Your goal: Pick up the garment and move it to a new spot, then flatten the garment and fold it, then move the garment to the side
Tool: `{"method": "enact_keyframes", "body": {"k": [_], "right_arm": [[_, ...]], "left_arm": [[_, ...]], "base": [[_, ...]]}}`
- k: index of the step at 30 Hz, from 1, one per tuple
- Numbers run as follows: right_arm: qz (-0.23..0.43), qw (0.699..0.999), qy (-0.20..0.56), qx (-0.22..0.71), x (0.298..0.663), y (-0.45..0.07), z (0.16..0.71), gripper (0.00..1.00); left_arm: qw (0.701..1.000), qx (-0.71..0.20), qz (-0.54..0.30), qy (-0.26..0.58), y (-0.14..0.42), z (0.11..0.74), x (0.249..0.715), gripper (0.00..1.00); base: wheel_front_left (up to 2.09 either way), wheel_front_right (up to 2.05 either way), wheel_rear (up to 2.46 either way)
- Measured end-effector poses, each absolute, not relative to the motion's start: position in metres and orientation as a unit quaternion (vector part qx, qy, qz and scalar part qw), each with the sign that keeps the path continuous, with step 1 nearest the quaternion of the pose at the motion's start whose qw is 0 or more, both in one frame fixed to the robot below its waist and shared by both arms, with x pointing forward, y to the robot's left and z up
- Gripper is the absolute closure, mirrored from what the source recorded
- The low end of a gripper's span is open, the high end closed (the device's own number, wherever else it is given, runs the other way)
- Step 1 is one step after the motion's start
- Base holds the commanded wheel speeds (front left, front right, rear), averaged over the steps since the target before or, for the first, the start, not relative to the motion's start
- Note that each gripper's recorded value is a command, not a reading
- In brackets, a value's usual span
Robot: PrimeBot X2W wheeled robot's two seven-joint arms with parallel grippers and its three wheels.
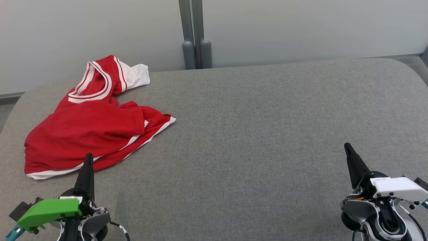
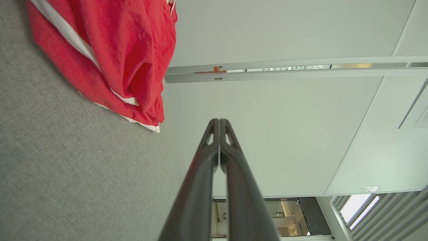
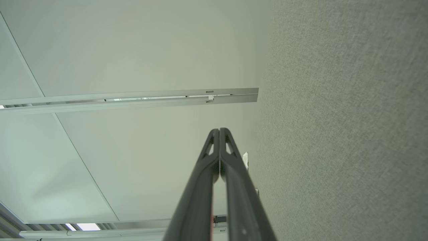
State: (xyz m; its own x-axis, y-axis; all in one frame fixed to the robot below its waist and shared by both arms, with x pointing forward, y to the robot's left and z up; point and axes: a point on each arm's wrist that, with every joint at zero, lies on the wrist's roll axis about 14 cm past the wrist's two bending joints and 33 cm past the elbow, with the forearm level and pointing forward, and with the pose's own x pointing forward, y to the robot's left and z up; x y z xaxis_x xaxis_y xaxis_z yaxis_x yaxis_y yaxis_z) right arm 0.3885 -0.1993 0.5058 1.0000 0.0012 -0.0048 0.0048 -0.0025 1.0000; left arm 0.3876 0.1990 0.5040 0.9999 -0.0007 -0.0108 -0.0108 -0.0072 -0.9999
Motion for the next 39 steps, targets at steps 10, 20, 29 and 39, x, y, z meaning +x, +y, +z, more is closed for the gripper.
{"method": "enact_keyframes", "body": {"k": [10,20,29,39], "right_arm": [[-0.033,0.700,0.031,0.712,0.375,-0.197,0.477,0.00],[-0.031,0.715,0.022,0.698,0.375,-0.193,0.482,0.00],[-0.019,0.791,0.018,0.612,0.375,-0.189,0.491,0.00],[0.013,0.873,0.009,0.487,0.378,-0.180,0.507,0.00]], "left_arm": [[0.700,-0.713,0.035,0.035,0.196,0.475,0.375,0.00],[0.704,-0.709,0.036,0.026,0.191,0.478,0.375,0.00],[0.744,-0.667,0.037,0.025,0.189,0.479,0.375,0.00],[0.831,-0.555,0.027,0.033,0.184,0.479,0.374,0.00]], "base": [[0.00,0.00,0.00],[0.00,0.00,0.00],[0.00,0.00,0.00],[0.00,0.00,0.00]]}}
